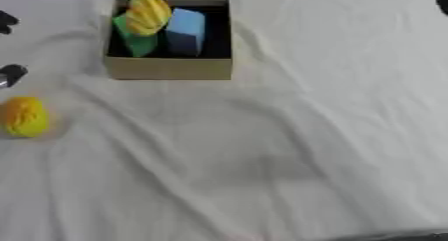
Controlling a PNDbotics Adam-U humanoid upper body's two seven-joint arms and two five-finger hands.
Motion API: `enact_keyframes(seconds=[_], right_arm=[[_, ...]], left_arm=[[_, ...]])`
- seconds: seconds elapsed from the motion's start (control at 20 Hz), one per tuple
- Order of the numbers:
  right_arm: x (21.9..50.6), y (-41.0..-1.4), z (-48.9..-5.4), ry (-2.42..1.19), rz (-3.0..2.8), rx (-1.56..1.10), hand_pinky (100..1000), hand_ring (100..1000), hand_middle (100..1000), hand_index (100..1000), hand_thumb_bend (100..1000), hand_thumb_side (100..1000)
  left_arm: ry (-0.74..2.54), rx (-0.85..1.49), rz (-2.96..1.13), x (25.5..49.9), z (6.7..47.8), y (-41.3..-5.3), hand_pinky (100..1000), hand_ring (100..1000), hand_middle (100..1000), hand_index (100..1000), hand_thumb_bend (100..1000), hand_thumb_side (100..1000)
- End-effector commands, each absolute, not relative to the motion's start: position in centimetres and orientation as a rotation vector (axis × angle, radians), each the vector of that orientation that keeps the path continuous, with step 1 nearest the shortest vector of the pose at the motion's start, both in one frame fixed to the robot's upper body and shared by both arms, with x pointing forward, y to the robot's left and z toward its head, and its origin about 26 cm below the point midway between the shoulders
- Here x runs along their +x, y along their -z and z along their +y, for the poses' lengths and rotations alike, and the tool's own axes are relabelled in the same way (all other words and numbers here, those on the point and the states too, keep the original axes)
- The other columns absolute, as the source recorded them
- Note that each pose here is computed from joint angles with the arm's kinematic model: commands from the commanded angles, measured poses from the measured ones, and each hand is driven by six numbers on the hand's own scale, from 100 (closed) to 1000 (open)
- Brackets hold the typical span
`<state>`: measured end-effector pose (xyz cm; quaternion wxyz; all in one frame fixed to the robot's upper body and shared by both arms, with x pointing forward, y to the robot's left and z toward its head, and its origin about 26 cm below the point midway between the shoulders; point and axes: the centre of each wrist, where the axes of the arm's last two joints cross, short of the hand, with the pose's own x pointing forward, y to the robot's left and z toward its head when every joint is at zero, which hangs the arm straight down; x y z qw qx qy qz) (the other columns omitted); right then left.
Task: Pick up objects on the table and place them in the box.
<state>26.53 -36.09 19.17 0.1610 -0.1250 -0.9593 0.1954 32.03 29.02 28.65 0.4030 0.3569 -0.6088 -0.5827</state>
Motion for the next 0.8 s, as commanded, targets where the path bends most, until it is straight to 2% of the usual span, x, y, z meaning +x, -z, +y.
enact_keyframes(seconds=[0.05,0.2,0.35,0.55,0.8], right_arm=[[26.3,-19.9,-36.2,-0.583,-2.755,-0.381,943,882,780,882,100,620],[26.3,-19.9,-36.2,-0.583,-2.754,-0.382,943,882,779,882,100,621],[26.3,-19.8,-36.1,-0.583,-2.753,-0.383,943,882,779,882,100,624],[26.4,-19.7,-36.0,-0.586,-2.750,-0.379,943,882,778,882,100,629],[26.4,-19.6,-35.9,-0.591,-2.743,-0.376,944,882,777,881,100,636]], left_arm=[[1.509,0.948,-1.474,31.3,30.2,-29.4,771,785,733,879,380,443],[1.524,0.940,-1.424,31.1,31.0,-28.8,776,792,741,885,418,412],[1.550,0.911,-1.372,31.1,31.4,-28.1,782,799,751,891,427,435],[1.575,0.869,-1.306,31.6,31.8,-27.2,795,816,773,905,483,405],[1.561,0.865,-1.279,32.5,32.0,-26.4,794,816,773,907,467,415]])
